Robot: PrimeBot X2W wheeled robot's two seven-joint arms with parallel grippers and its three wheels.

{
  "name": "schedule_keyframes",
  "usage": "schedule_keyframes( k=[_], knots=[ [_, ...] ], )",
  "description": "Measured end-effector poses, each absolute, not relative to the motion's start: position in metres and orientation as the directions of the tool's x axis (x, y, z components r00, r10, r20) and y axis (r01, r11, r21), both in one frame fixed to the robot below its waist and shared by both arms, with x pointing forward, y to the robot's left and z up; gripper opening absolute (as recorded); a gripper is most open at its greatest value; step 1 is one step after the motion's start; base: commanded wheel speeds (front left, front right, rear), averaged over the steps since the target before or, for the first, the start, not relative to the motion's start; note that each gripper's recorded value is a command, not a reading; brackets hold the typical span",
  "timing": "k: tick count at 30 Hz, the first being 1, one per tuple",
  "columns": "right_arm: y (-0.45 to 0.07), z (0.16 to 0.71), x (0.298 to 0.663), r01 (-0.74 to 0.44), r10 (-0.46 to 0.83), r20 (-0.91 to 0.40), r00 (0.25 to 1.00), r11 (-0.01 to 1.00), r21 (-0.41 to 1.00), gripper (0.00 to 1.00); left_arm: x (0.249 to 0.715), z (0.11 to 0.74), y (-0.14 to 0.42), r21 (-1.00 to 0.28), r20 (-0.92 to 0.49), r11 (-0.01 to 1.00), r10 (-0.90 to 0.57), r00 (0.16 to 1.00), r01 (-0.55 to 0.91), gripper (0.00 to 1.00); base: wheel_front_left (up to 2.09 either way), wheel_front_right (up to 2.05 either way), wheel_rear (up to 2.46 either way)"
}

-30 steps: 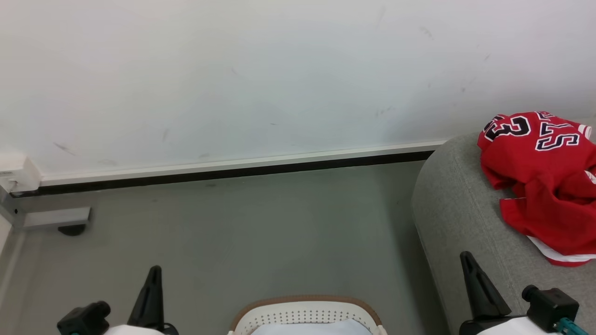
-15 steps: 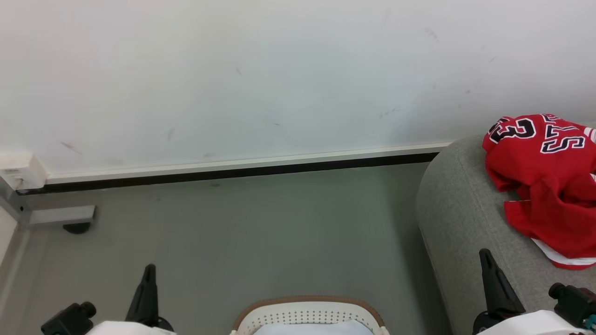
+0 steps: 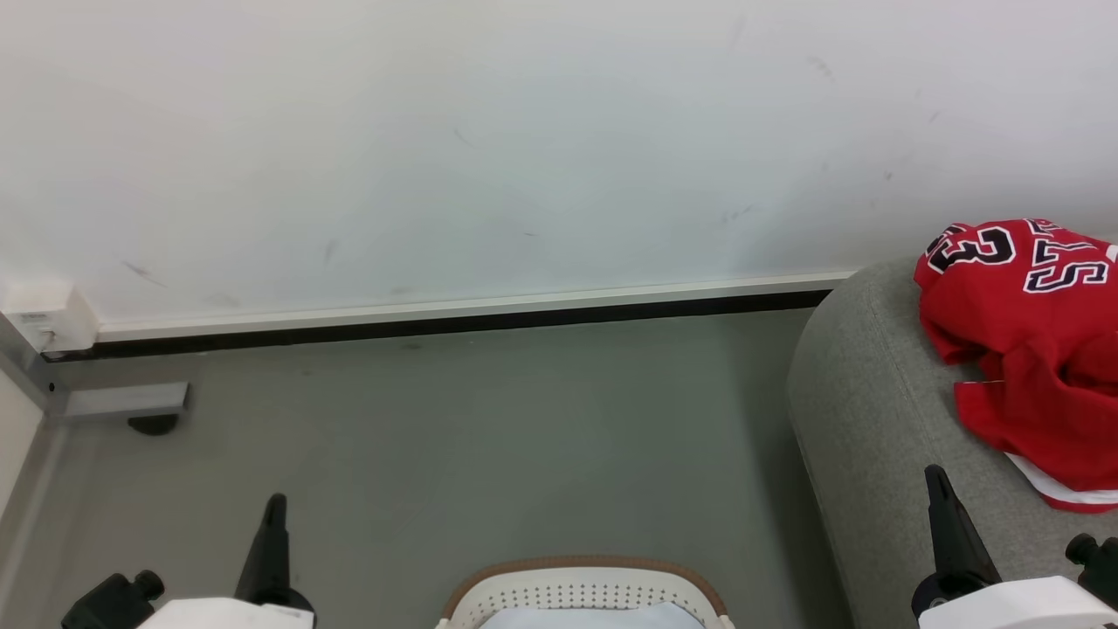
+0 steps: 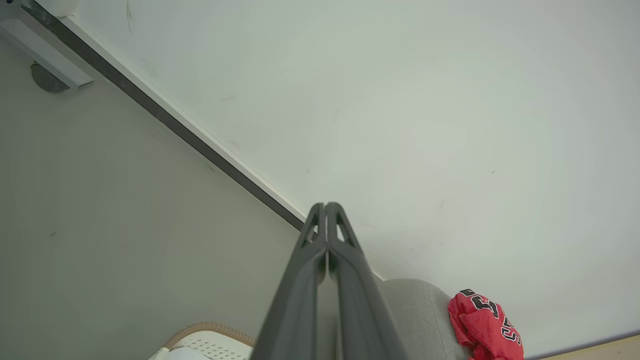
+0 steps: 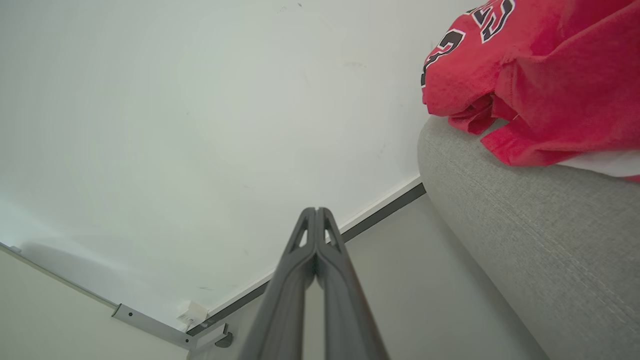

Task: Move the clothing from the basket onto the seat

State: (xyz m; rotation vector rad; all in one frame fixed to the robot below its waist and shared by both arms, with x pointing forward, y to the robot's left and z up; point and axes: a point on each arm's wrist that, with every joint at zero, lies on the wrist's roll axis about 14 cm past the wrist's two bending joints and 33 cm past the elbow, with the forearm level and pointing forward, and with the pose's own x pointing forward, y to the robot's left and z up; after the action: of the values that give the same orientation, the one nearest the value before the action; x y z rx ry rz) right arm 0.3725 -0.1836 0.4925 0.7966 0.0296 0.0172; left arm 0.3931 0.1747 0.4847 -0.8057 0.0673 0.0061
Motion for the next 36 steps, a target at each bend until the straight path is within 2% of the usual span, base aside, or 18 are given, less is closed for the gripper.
schedule_keyframes(
  k=[18, 36],
  knots=[
    [-0.191, 0.494, 0.376, 0.023, 0.005, -0.030, 1.000, 0.532, 0.846, 0.00, 0.393, 0.488, 0.181, -0.849, -0.072, 0.525, -0.011, 0.997, -0.055, 0.00, 0.00, 0.00, 0.00],
    [-0.195, 0.496, 0.379, 0.031, -0.004, -0.032, 0.999, 0.373, 0.927, 0.00, 0.393, 0.494, 0.187, -0.926, -0.064, 0.373, -0.005, 0.998, -0.057, 0.00, 0.00, 0.00, 0.00]
  ],
)
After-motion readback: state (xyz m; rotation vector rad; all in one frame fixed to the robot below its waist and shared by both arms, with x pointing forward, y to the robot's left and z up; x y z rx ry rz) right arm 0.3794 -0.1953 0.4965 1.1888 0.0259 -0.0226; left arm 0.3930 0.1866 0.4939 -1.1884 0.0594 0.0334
